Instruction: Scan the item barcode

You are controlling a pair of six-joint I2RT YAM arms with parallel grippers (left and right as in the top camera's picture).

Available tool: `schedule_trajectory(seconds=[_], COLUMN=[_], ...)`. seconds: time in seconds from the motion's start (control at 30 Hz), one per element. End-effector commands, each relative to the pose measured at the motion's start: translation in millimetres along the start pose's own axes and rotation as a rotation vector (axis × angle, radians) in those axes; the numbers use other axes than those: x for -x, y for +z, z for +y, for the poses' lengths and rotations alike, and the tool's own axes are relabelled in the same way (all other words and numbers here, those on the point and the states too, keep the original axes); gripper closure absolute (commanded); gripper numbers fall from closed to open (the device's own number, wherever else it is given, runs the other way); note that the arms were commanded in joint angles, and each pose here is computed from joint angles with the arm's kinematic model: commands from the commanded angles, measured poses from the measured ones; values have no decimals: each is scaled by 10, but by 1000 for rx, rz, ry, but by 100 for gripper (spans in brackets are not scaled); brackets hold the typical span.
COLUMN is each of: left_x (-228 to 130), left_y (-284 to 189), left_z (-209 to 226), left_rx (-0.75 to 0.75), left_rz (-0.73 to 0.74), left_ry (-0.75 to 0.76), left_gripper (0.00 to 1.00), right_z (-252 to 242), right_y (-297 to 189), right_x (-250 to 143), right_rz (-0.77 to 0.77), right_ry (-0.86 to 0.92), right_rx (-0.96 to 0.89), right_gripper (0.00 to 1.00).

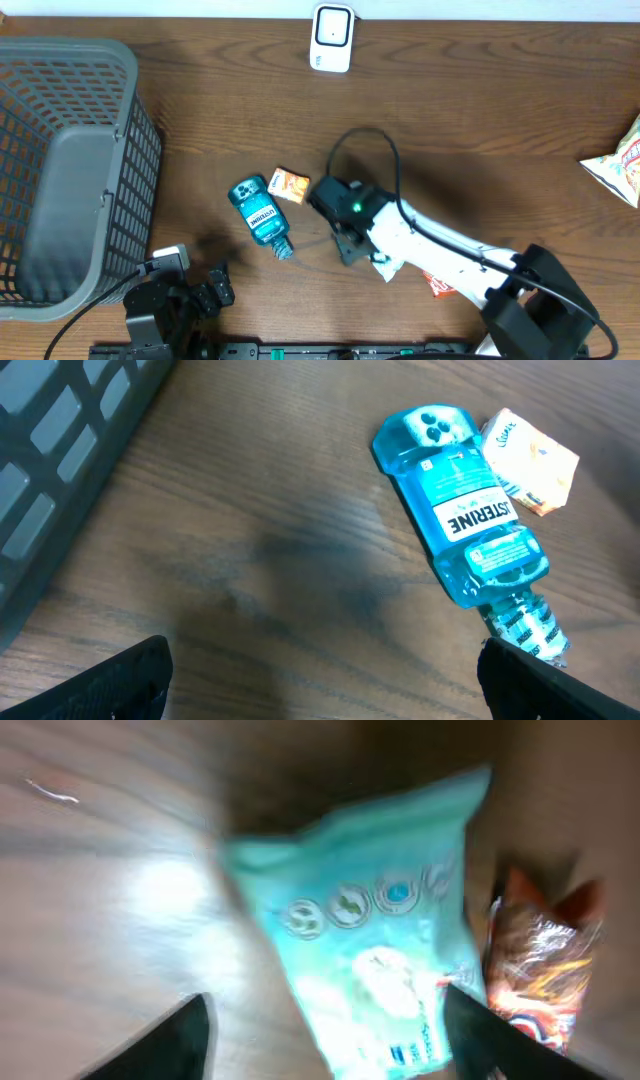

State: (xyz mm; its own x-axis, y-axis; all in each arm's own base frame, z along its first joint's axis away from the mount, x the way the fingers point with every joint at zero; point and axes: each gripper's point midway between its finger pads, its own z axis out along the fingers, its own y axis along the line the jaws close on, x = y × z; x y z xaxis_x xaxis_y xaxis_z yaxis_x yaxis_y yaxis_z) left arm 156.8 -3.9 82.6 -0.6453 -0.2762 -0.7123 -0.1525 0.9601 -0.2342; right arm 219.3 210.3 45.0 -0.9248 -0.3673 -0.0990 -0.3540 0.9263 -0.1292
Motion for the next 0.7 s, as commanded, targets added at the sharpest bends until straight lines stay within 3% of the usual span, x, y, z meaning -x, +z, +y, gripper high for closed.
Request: schedule_trajectory(seconds=[0.0,0.1,0.3,0.47,0.67], left_x=[-99,-99,-99,-98,-99], left_y=[14,14,14,14,14], left_z=[18,18,18,18,18], left_rx=[5,5,5,5,5], left_rz=[36,36,36,36,36], left_ry=[-10,-9,-9,-9,-9], left_gripper=[2,2,2,2,2], right_z=[122,142,80,11,-82], right_y=[-439,-484,-340,-141,97], right_x=[364,405,247,-13,-220], right_rz=[-87,-101,-48,14,12], right_ry=[-42,-42,-54,-89,-151], right_rx=[62,68,34,-22,-129], right_gripper=[18,11,10,21,27])
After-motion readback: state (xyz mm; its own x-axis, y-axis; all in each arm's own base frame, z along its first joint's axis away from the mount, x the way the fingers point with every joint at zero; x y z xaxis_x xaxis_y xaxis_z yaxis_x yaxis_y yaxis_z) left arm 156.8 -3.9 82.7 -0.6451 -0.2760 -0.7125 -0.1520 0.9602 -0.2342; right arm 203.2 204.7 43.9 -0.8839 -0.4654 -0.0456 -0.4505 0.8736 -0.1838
